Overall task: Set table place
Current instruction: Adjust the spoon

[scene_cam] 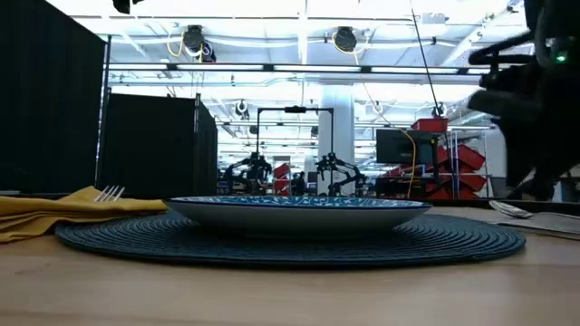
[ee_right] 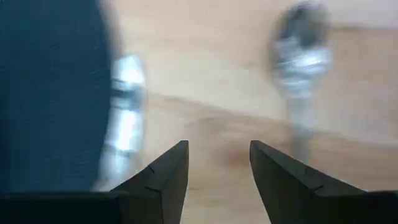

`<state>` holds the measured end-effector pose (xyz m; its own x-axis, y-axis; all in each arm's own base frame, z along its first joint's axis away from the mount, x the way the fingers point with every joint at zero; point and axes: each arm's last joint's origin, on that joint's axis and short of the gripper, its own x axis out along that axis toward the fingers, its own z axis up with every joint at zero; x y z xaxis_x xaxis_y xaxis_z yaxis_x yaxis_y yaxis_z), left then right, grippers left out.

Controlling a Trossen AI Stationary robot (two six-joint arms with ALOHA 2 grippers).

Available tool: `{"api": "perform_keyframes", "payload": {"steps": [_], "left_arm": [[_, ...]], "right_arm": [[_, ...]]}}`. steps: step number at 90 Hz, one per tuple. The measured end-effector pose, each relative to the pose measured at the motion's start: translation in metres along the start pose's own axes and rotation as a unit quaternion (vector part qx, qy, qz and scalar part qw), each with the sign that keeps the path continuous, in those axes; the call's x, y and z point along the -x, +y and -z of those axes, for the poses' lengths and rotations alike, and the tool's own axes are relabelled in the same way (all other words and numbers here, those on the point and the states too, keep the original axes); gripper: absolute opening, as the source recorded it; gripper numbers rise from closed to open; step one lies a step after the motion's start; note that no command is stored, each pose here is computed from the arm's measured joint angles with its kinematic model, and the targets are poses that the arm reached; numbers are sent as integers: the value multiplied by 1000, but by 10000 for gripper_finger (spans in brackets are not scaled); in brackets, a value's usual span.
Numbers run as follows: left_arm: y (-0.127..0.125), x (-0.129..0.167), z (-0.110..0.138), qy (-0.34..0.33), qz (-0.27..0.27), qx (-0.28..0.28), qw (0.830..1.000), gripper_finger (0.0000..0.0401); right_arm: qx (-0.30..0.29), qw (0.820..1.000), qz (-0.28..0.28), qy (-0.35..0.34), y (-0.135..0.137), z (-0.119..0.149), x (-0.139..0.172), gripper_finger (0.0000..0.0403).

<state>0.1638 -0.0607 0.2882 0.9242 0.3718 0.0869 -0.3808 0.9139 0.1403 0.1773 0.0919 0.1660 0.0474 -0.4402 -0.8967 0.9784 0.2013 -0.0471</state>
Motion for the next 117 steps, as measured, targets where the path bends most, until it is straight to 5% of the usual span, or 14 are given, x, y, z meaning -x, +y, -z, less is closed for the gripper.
{"api": "perform_keyframes", "payload": {"steps": [13, 48, 117], "left_arm": [[0, 0, 0, 0, 0, 0, 1000, 115], [-1, 1, 0, -1, 3, 1, 1000, 115], [-4, 4, -1, -3, 16, 3, 1000, 115]], "right_arm": [[12, 998, 58, 5, -9, -6, -2, 167], [33, 996, 61, 48, -15, -10, -37, 177], [4, 997, 18, 71, -12, 0, -43, 13]]}}
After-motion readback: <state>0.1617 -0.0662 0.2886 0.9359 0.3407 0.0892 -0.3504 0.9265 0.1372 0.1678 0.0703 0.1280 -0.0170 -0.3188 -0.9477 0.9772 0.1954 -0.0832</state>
